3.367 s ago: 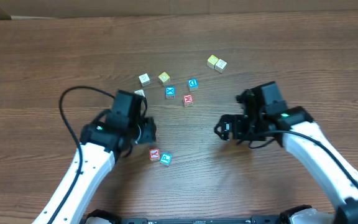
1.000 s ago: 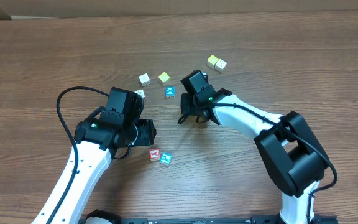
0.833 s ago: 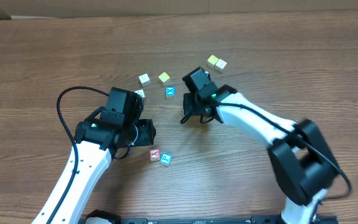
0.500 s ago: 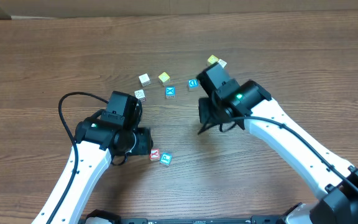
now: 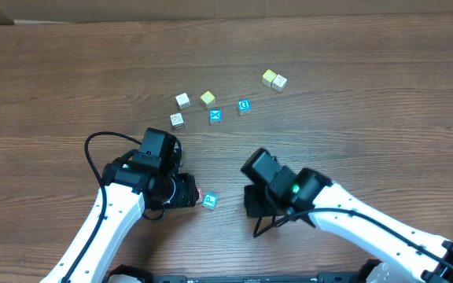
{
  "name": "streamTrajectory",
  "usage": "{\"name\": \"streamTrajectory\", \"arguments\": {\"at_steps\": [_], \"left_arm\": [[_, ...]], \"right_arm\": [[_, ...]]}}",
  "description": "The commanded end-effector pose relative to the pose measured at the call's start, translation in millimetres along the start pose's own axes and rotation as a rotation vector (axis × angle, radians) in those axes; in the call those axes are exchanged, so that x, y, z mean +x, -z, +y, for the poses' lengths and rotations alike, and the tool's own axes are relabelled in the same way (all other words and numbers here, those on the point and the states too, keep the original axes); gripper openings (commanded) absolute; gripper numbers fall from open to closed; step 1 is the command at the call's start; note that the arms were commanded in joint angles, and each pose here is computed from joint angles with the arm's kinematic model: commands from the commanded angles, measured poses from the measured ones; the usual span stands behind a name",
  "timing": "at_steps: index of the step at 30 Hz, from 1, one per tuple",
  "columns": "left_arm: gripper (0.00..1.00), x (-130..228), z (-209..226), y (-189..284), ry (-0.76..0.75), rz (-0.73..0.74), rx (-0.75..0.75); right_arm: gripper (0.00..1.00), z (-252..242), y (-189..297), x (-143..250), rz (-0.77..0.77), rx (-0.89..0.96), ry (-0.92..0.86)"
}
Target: Flip 3 blocks
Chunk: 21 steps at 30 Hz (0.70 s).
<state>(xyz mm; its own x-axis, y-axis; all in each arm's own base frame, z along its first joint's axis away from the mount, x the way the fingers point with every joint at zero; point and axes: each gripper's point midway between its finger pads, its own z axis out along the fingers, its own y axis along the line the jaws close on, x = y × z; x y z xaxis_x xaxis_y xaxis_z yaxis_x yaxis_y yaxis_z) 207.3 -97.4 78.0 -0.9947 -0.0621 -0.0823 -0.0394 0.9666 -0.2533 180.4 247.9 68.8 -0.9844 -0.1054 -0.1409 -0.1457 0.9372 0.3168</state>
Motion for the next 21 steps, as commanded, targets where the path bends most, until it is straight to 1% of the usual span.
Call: {"name": "streamTrajectory", "arguments": {"at_steps": [1,5,6,12,21], "left_arm": [[0.55,-5.3,-0.6,2.8,0.047,-0.026,0.036],[0.56,-14.4,18.3,7.1,0.11,-0.05,0.031],[0.55,-15.8,23.3,8.2,0.116,-0.054,0.029],[0.56,-18.1,41.2,13.5,0.141,-0.057,0.051],[0.55,-15.9,40.3,14.3,0.078,-0.049,0.07]], "right_arm": [[0.07,15.3,-9.0,18.3,0.051,-0.082,-0.08],[0.08,21.3,-20.4,24.9,0.046,-0.114,-0.151],[0.08,22.6,-21.3,24.4,0.042,-0.121,-0.153],[0.11,34.1,-24.5,12.4,0.001,-0.167,-0.143],[0.11,30.9,-53.7,10.2,0.025,-0.138,-0.175]]}}
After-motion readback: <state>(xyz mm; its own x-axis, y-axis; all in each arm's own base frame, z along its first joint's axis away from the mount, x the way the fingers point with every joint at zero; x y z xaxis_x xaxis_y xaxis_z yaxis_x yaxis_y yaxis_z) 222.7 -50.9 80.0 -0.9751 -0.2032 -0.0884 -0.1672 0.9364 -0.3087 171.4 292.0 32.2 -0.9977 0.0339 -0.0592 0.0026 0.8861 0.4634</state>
